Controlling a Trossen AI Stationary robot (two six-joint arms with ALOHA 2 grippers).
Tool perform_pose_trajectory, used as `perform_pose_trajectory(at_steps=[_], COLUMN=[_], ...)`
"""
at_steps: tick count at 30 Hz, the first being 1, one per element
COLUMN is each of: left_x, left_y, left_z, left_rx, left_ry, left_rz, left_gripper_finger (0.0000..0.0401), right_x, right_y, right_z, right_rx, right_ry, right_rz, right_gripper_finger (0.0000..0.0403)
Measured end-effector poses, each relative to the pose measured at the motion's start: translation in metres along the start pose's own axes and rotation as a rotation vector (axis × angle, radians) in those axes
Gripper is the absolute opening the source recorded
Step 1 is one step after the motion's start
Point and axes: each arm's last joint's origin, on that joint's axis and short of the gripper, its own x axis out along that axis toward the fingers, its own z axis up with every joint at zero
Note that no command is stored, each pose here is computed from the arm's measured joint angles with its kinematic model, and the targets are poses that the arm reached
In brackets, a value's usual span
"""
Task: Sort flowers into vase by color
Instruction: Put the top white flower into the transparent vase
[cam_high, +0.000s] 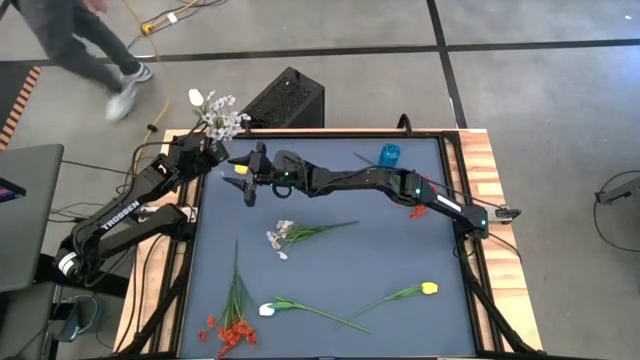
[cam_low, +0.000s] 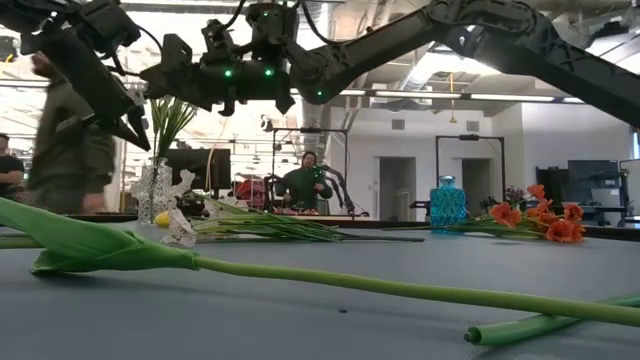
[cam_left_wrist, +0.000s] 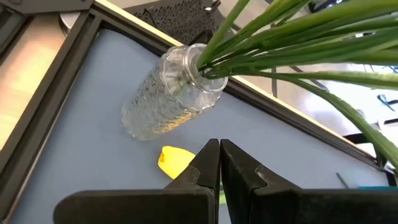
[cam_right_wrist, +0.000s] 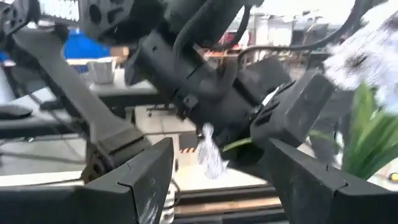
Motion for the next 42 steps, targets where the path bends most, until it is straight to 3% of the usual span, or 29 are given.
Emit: perform_pose_trajectory(at_steps=[5, 14, 23, 30, 42], left_x=[0.0, 0.0, -0.001, -0.001, -0.001], left_y=[0.0, 0.0, 0.0, -0.001, -0.001], left_z=[0.0, 0.0, 0.0, -0.001, -0.001], left_rx=[0.005, -0.002, -0.015, -0.023, -0.029], left_ry=[0.002, 0.002, 0.014, 0.022, 0.023], left_rz=[-0.002, -0.002, -0.019, -0.025, -0.024], left_gripper_finger=[0.0, 0.0, 0.0, 0.0, 0.0], right_x=[0.0, 0.0, 0.0, 0.0, 0.0], right_y=[0.003, 0.005, 0.019, 0.015, 0.014], right_z=[-0.008, -0.008, -0.009, -0.005, -0.003], right_rx=[0.004, 0.02, 0.006, 0.003, -0.013], right_ry=[0.076, 0.079, 0.082, 0.042, 0.021], right_rz=[0.019, 0.017, 0.034, -0.057, -0.068], right_gripper_finger=[0.0281, 0.0276, 0.0229, 0.0196, 0.0177])
